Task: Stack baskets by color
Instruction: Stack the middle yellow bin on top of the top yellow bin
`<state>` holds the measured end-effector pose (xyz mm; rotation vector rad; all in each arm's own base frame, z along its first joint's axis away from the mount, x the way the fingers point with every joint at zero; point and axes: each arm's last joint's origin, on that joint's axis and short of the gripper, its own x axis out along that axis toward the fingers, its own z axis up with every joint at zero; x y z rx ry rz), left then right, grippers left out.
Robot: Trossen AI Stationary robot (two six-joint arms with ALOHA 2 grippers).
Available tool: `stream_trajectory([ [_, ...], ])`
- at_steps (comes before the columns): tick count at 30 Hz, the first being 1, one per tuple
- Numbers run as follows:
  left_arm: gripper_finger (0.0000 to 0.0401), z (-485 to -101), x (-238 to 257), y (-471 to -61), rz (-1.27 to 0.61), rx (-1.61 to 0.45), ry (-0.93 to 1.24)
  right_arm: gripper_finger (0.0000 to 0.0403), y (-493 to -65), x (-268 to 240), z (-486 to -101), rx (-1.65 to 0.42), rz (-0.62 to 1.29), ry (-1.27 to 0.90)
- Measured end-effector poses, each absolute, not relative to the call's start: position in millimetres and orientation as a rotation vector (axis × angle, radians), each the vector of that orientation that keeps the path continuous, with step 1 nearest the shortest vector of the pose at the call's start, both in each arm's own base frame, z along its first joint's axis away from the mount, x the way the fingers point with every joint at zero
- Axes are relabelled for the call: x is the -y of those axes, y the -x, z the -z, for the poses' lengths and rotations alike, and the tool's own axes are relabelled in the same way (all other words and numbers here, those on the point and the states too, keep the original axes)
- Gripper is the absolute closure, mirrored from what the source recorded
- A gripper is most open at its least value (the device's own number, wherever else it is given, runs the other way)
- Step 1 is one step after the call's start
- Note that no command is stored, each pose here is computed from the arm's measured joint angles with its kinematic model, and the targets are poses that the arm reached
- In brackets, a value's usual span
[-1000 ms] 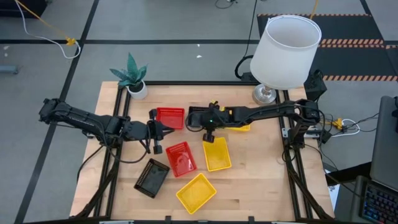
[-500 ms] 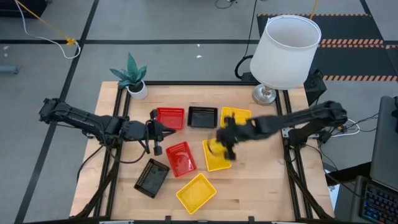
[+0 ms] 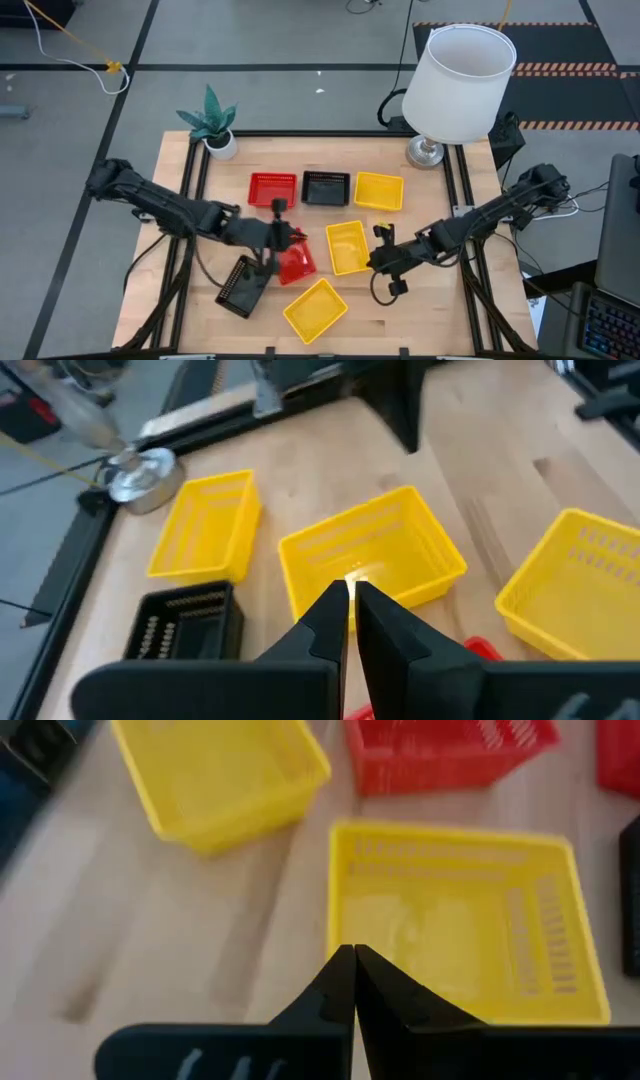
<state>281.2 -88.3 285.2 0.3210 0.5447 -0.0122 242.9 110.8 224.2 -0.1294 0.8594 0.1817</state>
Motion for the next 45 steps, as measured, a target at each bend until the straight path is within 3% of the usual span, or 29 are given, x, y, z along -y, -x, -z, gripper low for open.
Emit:
stream_trajectory([
  [5,0.0365,-271.6,96.7,-319.6,0.052,-0.684,-0.388,0.0401,-236.6,-107.7,-209.7,-0.906,-0.194,0.186],
  [12,0.0280,-236.1,97.8,-366.8,0.125,-0.820,-0.510,0.0401,-224.6,-110.9,-212.8,-0.947,-0.199,0.175],
  [15,0.0261,-219.5,96.3,-378.6,0.215,-0.866,-0.578,0.0400,-219.1,-113.2,-217.7,-0.937,-0.204,0.153],
  [23,0.0283,-189.6,87.0,-393.9,0.314,-0.924,-0.770,0.0400,-210.9,-119.9,-225.8,-0.902,-0.231,0.138],
  [31,0.0307,-181.4,75.0,-398.0,0.304,-0.956,-0.777,0.0401,-210.1,-121.4,-225.7,-0.902,-0.233,0.138],
  [41,0.0308,-184.7,81.7,-402.3,0.267,-0.893,-0.852,0.0401,-210.2,-121.3,-225.8,-0.902,-0.232,0.138],
  [45,0.0290,-183.5,80.6,-400.6,0.251,-0.922,-0.861,0.0401,-210.2,-121.3,-225.9,-0.901,-0.232,0.137],
])
